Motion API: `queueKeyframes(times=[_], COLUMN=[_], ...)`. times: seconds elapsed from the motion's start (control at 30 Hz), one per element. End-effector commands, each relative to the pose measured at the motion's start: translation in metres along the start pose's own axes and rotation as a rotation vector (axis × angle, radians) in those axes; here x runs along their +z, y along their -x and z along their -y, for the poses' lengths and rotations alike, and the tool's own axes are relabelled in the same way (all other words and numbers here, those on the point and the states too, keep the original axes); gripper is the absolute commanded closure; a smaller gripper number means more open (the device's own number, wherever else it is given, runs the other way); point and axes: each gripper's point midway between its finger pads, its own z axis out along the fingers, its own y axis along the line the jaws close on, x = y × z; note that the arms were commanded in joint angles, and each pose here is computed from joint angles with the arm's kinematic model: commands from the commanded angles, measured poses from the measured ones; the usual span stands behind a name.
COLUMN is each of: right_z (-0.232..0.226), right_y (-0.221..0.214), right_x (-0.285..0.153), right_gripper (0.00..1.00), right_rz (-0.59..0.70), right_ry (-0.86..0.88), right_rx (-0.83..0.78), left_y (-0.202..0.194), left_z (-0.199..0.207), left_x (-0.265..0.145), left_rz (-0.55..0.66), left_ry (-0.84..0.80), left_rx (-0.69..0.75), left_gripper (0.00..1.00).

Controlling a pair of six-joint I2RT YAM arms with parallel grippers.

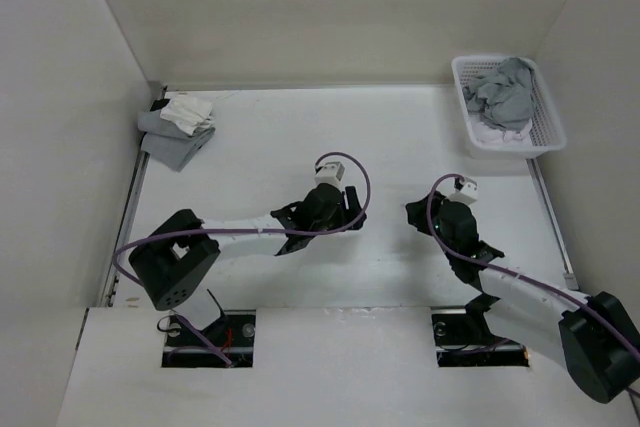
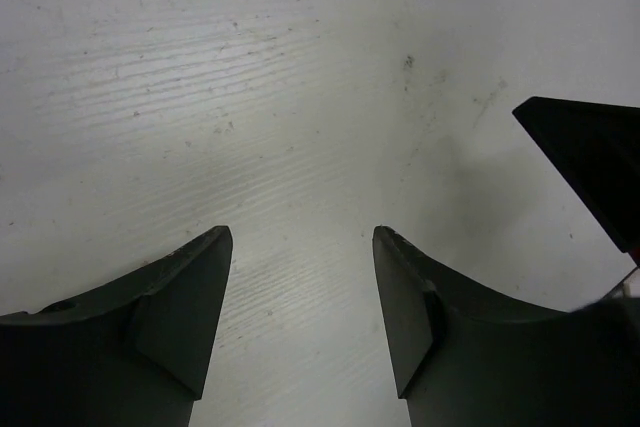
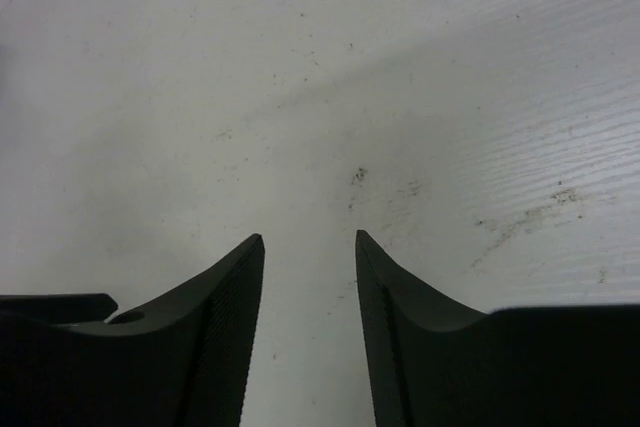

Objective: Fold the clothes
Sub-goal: Grab the tank top from the pile

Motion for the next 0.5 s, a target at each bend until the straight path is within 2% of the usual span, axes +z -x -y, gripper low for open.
queueKeyframes(times=[0.0, 0.1, 0.2, 0.23, 0.33, 0.4, 0.47], right_z=[-0.017, -0.027, -0.039, -0.045, -0.053, -0.045, -0.023], right_y=[0.02, 0.032, 0.048, 0.058, 0.096, 0.147, 0.199], right_x=[-0.001, -0.004, -0.004, -0.002, 0.005, 0.015, 0.028], right_gripper=[0.6, 0.77, 0.89, 0.91, 0.95, 0.95, 0.95], right_rz=[0.055, 0.061, 0.074, 0.088, 0.146, 0.233, 0.313], right_ry=[0.022, 0.028, 0.034, 0.037, 0.002, -0.083, -0.184], right_rx=[0.024, 0.027, 0.027, 0.027, 0.006, 0.011, 0.009], left_y=[0.022, 0.026, 0.03, 0.032, 0.032, 0.032, 0.031], left_z=[0.03, 0.041, 0.045, 0.048, 0.05, 0.046, 0.041], left_x=[-0.011, -0.018, -0.024, -0.027, -0.031, -0.031, -0.031], left_rz=[0.068, 0.098, 0.135, 0.155, 0.171, 0.175, 0.177], left_ry=[-0.114, -0.16, -0.2, -0.221, -0.251, -0.245, -0.237], left_rx=[0.025, 0.049, 0.071, 0.08, 0.116, 0.125, 0.12], left_gripper=[0.42, 0.43, 0.5, 0.55, 0.89, 0.95, 0.95])
